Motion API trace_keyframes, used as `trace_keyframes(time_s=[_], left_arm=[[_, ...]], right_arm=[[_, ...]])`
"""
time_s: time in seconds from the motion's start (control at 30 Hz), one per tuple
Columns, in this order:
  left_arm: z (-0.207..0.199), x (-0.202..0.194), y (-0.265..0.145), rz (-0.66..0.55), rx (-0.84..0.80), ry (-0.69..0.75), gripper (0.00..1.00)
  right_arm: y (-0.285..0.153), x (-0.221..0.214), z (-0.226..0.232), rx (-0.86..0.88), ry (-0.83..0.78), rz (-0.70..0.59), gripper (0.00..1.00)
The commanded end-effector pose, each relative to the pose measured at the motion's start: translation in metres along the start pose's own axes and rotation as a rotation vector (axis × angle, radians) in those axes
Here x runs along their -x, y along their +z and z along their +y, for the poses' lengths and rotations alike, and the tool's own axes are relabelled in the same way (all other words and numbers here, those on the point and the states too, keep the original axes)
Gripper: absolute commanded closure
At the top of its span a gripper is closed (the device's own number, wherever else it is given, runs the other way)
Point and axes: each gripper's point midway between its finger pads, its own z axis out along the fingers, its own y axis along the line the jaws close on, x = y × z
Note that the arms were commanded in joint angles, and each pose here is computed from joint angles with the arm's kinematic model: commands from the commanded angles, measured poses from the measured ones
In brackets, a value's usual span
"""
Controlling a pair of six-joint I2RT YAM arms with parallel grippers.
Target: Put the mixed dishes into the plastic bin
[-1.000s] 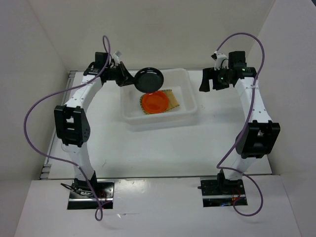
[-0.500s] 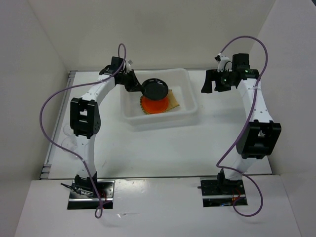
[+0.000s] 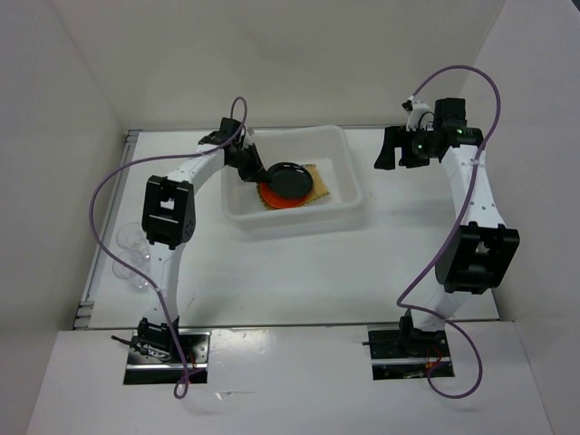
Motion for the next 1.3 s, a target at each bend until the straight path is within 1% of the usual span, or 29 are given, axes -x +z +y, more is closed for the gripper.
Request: trace_keyframes(time_s=[0.0, 0.03, 0.1, 0.13, 0.17, 0.23, 0.3, 0.33, 0.43, 0.5, 0.53, 0.57, 0.6, 0.63, 0.67, 0.7, 0.73, 0.77, 0.8, 0.83, 0.87, 0.9, 0.97, 1.0, 1.1, 1.13, 1.17, 1.23, 1.27], left_arm=[[-0.003, 0.007, 0.0, -0.03, 0.001, 0.016, 0.85], [-0.001, 0.008, 0.001, -0.035, 0.008, 0.016, 0.79], [-0.002, 0.008, -0.004, -0.042, 0.018, 0.016, 0.74], [-0.005, 0.011, -0.011, -0.059, 0.027, 0.02, 0.66], [-0.014, 0.017, -0.022, -0.088, 0.026, 0.032, 0.61], [-0.022, 0.026, -0.04, -0.136, 0.052, 0.041, 0.59], [-0.044, 0.039, -0.069, -0.207, 0.038, 0.07, 0.59], [-0.042, 0.043, -0.08, -0.231, 0.054, 0.065, 0.59], [-0.045, 0.054, -0.121, -0.284, 0.059, 0.062, 0.64], [-0.038, 0.059, -0.142, -0.314, 0.091, 0.058, 0.71], [-0.042, 0.059, -0.162, -0.347, 0.096, 0.075, 0.82], [-0.039, 0.056, -0.17, -0.356, 0.124, 0.068, 0.89], [-0.033, 0.062, -0.188, -0.389, 0.143, 0.065, 0.94], [-0.036, 0.058, -0.211, -0.414, 0.154, 0.077, 0.96], [-0.031, 0.058, -0.224, -0.433, 0.18, 0.073, 0.96], [-0.019, 0.058, -0.238, -0.441, 0.202, 0.053, 0.96], [-0.015, 0.051, -0.255, -0.447, 0.216, 0.055, 0.96], [-0.007, 0.048, -0.264, -0.453, 0.238, 0.046, 0.84], [0.015, 0.043, -0.266, -0.443, 0.277, 0.005, 0.79], [0.016, 0.035, -0.28, -0.461, 0.279, 0.013, 0.77], [0.024, 0.027, -0.284, -0.459, 0.29, -0.002, 0.74], [0.026, 0.022, -0.301, -0.499, 0.287, -0.008, 0.73], [0.044, 0.003, -0.3, -0.481, 0.309, -0.051, 0.73], [0.043, -0.003, -0.313, -0.515, 0.314, -0.049, 0.73], [0.057, -0.021, -0.33, -0.527, 0.361, -0.072, 0.72], [0.063, -0.025, -0.333, -0.519, 0.377, -0.071, 0.72], [0.067, -0.031, -0.337, -0.512, 0.396, -0.088, 0.72], [0.07, -0.036, -0.347, -0.522, 0.413, -0.084, 0.72], [0.07, -0.039, -0.354, -0.534, 0.418, -0.079, 0.72]], right_arm=[[-0.016, 0.013, 0.006, 0.002, -0.022, -0.062, 0.09], [-0.016, 0.013, 0.006, 0.002, -0.022, -0.062, 0.09], [-0.016, 0.013, 0.008, 0.011, -0.023, -0.064, 0.09], [-0.014, 0.01, 0.008, 0.012, -0.018, -0.056, 0.09], [-0.014, 0.01, 0.008, 0.012, -0.018, -0.056, 0.09], [-0.014, 0.011, 0.009, 0.021, -0.018, -0.057, 0.09], [-0.014, 0.011, 0.009, 0.021, -0.018, -0.057, 0.09], [-0.014, 0.011, 0.009, 0.021, -0.018, -0.057, 0.09], [-0.014, 0.011, 0.011, 0.032, -0.019, -0.059, 0.09], [-0.011, 0.01, 0.012, 0.045, -0.014, -0.053, 0.09], [-0.011, 0.012, 0.011, 0.044, -0.019, -0.061, 0.09], [-0.011, 0.012, 0.011, 0.044, -0.019, -0.061, 0.09], [-0.008, 0.01, 0.009, 0.046, -0.013, -0.052, 0.16], [-0.008, 0.01, 0.012, 0.062, -0.014, -0.054, 0.25], [-0.006, 0.01, 0.016, 0.07, -0.029, -0.052, 0.31], [-0.006, 0.012, 0.016, 0.068, -0.034, -0.059, 0.41], [-0.003, 0.012, 0.024, 0.084, -0.048, -0.053, 0.46], [0.003, 0.012, 0.024, 0.078, -0.069, -0.048, 0.51], [0.006, 0.016, 0.026, 0.077, -0.093, -0.048, 0.58], [0.013, 0.017, 0.036, 0.072, -0.119, -0.036, 0.74], [0.024, 0.016, 0.036, 0.064, -0.143, -0.015, 0.86], [0.026, 0.029, 0.039, 0.043, -0.186, -0.036, 1.0], [0.049, 0.031, 0.047, -0.001, -0.252, -0.001, 1.0], [0.051, 0.045, 0.053, -0.024, -0.284, -0.027, 1.0], [0.083, 0.057, 0.062, -0.099, -0.378, -0.018, 1.0], [0.092, 0.064, 0.077, -0.092, -0.406, -0.03, 1.0], [0.11, 0.056, 0.077, -0.096, -0.425, 0.005, 1.0], [0.127, 0.062, 0.092, -0.114, -0.474, 0.0, 1.0], [0.147, 0.055, 0.09, -0.114, -0.489, 0.026, 1.0]])
